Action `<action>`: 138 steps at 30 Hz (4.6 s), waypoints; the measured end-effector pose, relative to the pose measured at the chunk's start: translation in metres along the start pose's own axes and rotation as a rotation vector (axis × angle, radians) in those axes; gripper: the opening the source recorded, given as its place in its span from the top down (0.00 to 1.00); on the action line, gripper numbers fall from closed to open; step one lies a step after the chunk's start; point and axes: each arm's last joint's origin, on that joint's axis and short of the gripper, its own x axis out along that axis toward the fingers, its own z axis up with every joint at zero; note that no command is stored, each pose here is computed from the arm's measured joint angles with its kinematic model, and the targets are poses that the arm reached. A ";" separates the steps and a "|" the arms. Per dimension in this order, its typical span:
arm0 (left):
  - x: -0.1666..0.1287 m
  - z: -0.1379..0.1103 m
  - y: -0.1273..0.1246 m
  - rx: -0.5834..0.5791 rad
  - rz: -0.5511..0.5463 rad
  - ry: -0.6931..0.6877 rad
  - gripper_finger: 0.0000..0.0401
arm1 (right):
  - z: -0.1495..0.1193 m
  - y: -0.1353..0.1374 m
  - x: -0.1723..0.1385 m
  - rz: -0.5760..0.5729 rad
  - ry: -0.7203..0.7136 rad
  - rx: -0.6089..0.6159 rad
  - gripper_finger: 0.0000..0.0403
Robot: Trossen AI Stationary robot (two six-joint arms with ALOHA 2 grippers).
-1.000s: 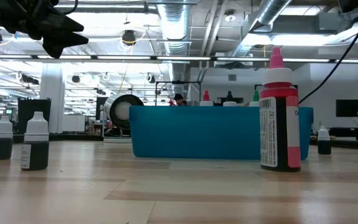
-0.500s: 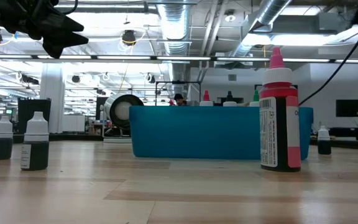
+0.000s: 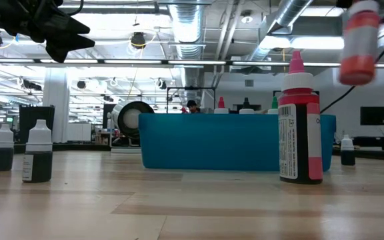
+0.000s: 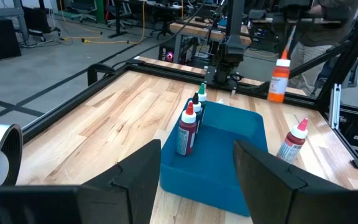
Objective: Pick & Place food coloring
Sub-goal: Put the large orange food coloring bottle into the blue bin
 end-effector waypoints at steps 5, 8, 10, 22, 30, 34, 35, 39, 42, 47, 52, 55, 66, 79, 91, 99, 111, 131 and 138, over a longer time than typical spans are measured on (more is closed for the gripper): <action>0.000 0.000 0.000 0.000 0.000 0.000 0.52 | 0.016 -0.011 -0.007 -0.006 -0.042 -0.026 0.92; 0.000 0.000 0.000 0.000 0.000 0.000 0.52 | 0.026 -0.019 -0.012 -0.012 -0.070 -0.049 0.93; 0.000 0.000 0.000 0.000 0.000 0.000 0.52 | 0.032 -0.025 -0.015 -0.017 -0.091 -0.058 0.93; 0.000 0.000 0.000 0.000 0.000 0.001 0.52 | 0.074 -0.046 -0.029 0.028 -0.329 -0.120 0.93; 0.000 0.000 0.000 0.000 0.000 0.001 0.52 | 0.088 -0.053 -0.034 0.032 -0.440 -0.122 0.92; 0.000 0.000 0.000 0.000 0.000 0.000 0.52 | 0.092 -0.052 -0.036 0.045 -0.487 -0.125 0.92; 0.000 0.000 0.000 0.000 0.000 0.001 0.52 | 0.093 -0.053 -0.036 0.044 -0.492 -0.126 0.92; 0.000 0.000 0.000 0.000 0.000 0.001 0.52 | 0.100 -0.051 -0.022 0.030 -0.464 -0.131 0.91; 0.000 -0.001 0.000 0.002 0.002 0.008 0.52 | 0.112 -0.046 -0.007 0.019 -0.440 -0.153 0.91; 0.001 -0.002 0.000 0.002 0.004 0.021 0.52 | 0.139 -0.040 0.014 -0.017 -0.373 -0.216 0.91; 0.001 -0.002 0.000 0.003 0.004 0.021 0.52 | 0.167 -0.039 0.029 -0.075 -0.255 -0.266 0.91; 0.001 -0.002 0.000 0.003 0.002 0.025 0.52 | 0.182 -0.041 0.034 -0.101 -0.201 -0.292 0.91; 0.001 -0.004 0.000 0.012 -0.011 0.039 0.52 | 0.209 -0.064 0.060 -0.175 -0.017 -0.294 0.91; 0.000 -0.001 -0.003 0.078 -0.121 0.017 0.52 | 0.215 -0.083 0.079 -0.198 0.042 -0.254 0.91; 0.015 -0.055 0.003 -0.030 -0.149 -0.111 0.52 | 0.216 -0.081 0.087 -0.198 0.051 -0.282 0.90; 0.013 -0.069 0.005 -0.057 -0.174 -0.141 0.52 | 0.217 -0.081 0.087 -0.197 0.047 -0.282 0.90; 0.012 -0.069 0.005 -0.039 -0.172 -0.146 0.52 | 0.219 -0.077 0.088 -0.187 0.016 -0.272 0.90; 0.013 -0.071 0.005 -0.062 -0.171 -0.121 0.52 | 0.202 -0.081 0.127 -0.194 0.085 -0.266 0.90; 0.013 -0.071 0.005 -0.069 -0.172 -0.121 0.52 | 0.200 -0.082 0.133 -0.196 0.091 -0.266 0.89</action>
